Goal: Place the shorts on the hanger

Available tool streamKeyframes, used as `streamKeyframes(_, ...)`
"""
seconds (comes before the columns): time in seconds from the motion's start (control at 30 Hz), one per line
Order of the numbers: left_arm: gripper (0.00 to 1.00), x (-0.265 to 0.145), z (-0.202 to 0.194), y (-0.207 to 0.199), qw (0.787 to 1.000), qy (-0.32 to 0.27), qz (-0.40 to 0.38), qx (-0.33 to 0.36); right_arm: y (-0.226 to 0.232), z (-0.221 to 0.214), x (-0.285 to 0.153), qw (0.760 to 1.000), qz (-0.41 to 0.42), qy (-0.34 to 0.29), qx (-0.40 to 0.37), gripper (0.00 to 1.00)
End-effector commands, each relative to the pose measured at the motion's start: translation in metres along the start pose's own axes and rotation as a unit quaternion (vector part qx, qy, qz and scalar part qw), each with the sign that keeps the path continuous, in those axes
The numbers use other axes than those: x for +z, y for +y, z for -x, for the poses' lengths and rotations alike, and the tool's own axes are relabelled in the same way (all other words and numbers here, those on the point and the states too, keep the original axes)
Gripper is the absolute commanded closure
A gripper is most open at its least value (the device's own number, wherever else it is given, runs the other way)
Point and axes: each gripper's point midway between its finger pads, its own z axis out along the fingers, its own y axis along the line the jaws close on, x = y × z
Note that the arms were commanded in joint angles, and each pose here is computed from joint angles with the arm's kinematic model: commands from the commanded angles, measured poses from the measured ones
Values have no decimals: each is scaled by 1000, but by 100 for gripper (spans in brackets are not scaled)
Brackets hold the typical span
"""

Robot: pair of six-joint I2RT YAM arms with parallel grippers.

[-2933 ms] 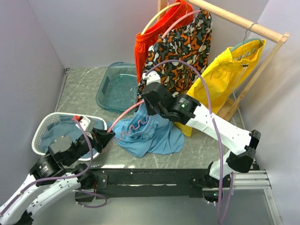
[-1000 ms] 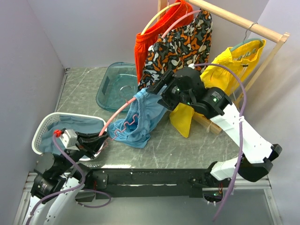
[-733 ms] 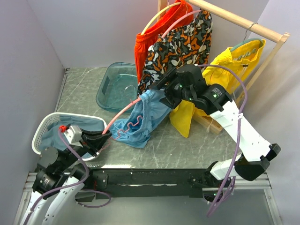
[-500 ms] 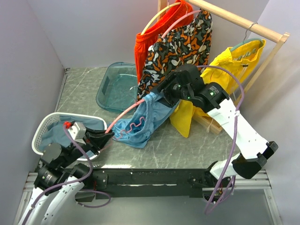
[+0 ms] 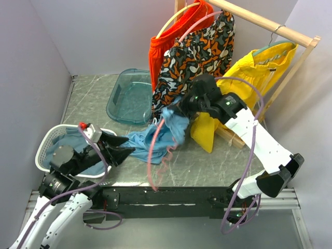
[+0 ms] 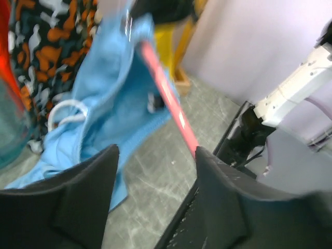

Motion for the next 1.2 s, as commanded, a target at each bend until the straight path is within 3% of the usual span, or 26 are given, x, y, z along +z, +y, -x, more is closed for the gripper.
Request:
streamKeyframes(0.0,29,-8,42,-25,998,-50,-33,18,-14,-14,-11,998,0,32,-46,100)
streamKeyframes(0.1,26,-10,45,-18,998,-58,-5,-3,-3,-14,-20,998,28,31,-56,100)
streamKeyframes(0.23,32,-4,34,18,989,-62,91,-97,11,-18,-29,994,71,37,-75,100)
streamKeyframes(0.37,44,15,-10,56,965,-20,166,-201,24,-24,-37,988,125,47,-83,100)
streamKeyframes(0.47,47,25,-39,72,953,-5,185,-241,40,-28,-47,981,166,53,-87,100)
streamKeyframes(0.9,46,47,-91,73,945,24,150,-289,81,-27,-65,969,230,38,-84,100)
streamKeyframes(1.17,45,71,-121,70,935,41,200,-289,95,-28,-70,964,249,37,-82,100)
